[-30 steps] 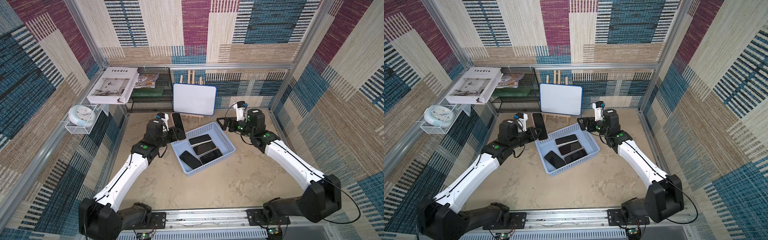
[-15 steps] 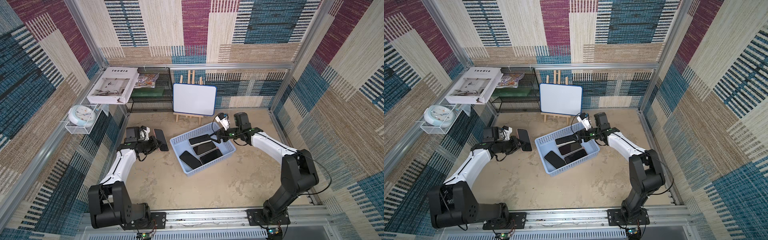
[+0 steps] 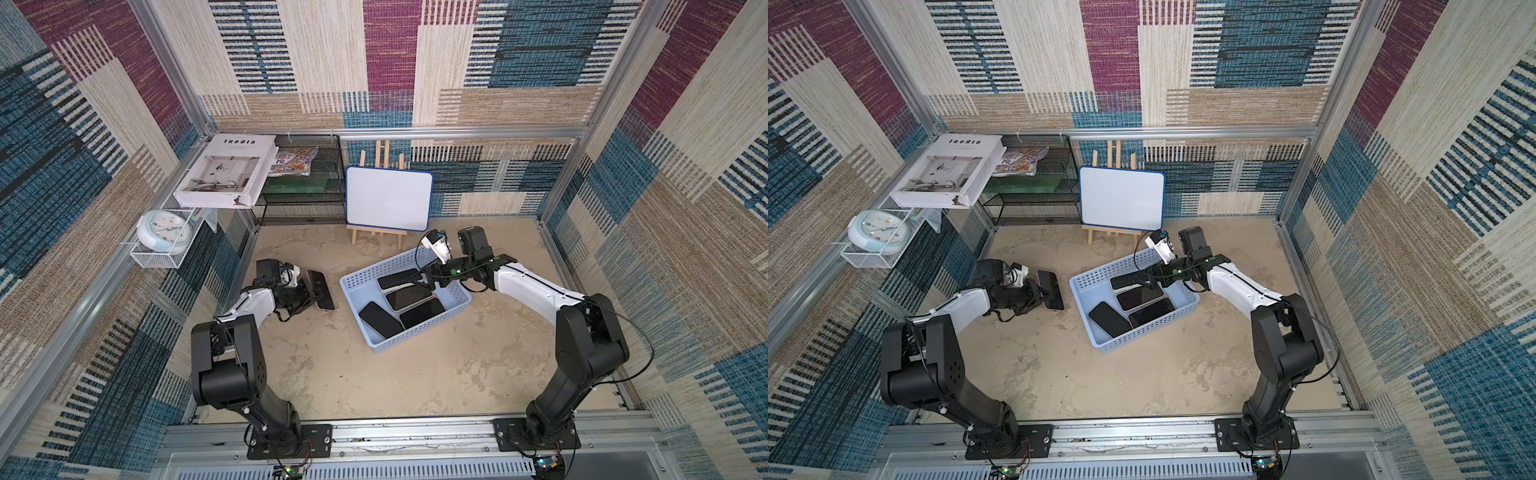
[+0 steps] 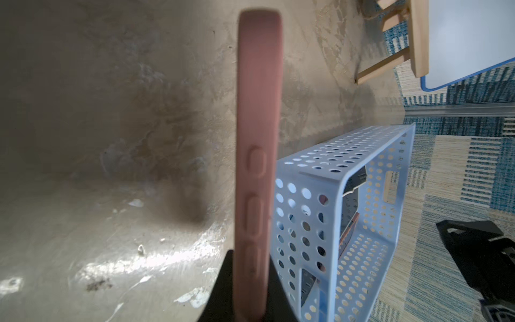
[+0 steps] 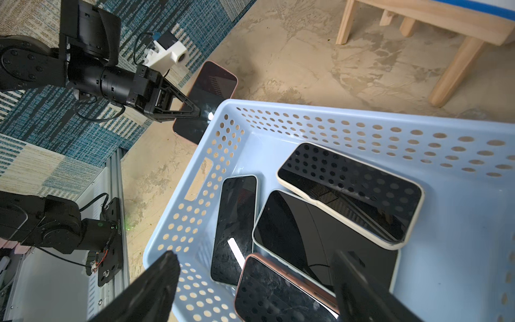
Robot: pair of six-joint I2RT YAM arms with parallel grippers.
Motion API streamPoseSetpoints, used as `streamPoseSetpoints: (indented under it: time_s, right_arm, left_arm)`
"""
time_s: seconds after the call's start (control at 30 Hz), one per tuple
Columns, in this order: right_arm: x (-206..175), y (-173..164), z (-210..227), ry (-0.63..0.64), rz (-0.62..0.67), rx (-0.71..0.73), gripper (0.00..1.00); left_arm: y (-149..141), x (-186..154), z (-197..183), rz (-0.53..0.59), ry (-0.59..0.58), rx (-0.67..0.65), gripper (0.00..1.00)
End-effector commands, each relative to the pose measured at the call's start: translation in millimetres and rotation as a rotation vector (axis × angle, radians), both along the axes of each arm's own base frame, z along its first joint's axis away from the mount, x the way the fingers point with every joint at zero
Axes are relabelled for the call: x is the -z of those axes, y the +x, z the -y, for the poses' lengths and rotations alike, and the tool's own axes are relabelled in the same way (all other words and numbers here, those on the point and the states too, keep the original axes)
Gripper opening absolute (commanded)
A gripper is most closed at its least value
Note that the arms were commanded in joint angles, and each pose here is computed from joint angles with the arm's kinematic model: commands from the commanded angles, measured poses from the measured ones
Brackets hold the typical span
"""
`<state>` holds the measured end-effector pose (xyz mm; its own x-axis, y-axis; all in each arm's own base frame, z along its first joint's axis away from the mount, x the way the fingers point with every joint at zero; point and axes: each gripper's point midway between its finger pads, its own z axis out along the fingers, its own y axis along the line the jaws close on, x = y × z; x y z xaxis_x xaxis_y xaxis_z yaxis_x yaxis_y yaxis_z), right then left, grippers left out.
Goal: Take the phone out of the storage box
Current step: Place the phone at the center of the board, then pick up the phone from the storage box.
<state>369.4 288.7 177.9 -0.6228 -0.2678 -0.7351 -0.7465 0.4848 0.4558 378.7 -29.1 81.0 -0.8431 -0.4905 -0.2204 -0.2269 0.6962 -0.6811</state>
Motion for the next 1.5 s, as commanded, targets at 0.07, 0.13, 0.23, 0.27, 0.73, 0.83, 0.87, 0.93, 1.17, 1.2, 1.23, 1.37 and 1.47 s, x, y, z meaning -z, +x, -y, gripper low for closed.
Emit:
streamPoseSetpoints:
  time_s: [0.07,0.13,0.23,0.27,0.73,0.83,0.87,0.93,1.17,1.2,1.23,1.37,1.47]
  right_arm:
    - [1,0,0,-0.022,0.005,0.008,0.91]
    - [1,0,-1,-0.025,0.003,0.008,0.9]
    - [2,0,-2,-0.03,0.001,0.01,0.91]
    - [2,0,-3,-0.031,0.002,0.009,0.91]
    - [2,-1,-8,-0.044,0.0,0.004,0.91]
    - [1,-2,-9,-0.045,0.0,0.001,0.91]
    - [1,-2,-10,-0.045,0.001,0.0,0.91]
    - [1,-3,-10,-0.045,0.003,-0.002,0.91]
    - [7,3,-9,-0.074,0.002,0.029,0.91]
    - [9,5,-7,-0.087,0.003,0.044,0.91]
    - [12,8,-6,-0.105,0.006,0.061,0.91]
    - [20,19,1,-0.189,0.053,0.122,0.93]
    - [27,22,4,-0.252,0.111,0.122,0.95]
  left_arm:
    - [11,6,-11,0.014,0.061,-0.005,0.05]
    - [13,10,-13,-0.001,0.075,-0.003,0.06]
    - [15,15,-15,-0.019,0.081,0.0,0.06]
    - [15,19,-19,-0.029,0.095,-0.007,0.06]
    - [7,40,-51,-0.15,0.253,-0.057,0.35]
    - [1,48,-55,-0.191,0.275,-0.063,0.38]
    - [0,50,-57,-0.2,0.285,-0.071,0.39]
    - [-4,52,-62,-0.212,0.315,-0.089,0.4]
    - [-16,24,-89,-0.19,0.473,-0.189,0.44]
    - [-18,15,-92,-0.175,0.497,-0.207,0.44]
    - [-19,3,-94,-0.15,0.519,-0.223,0.45]
    - [-17,-48,-80,0.004,0.524,-0.222,0.53]
    - [-12,-76,-44,0.124,0.463,-0.134,0.54]
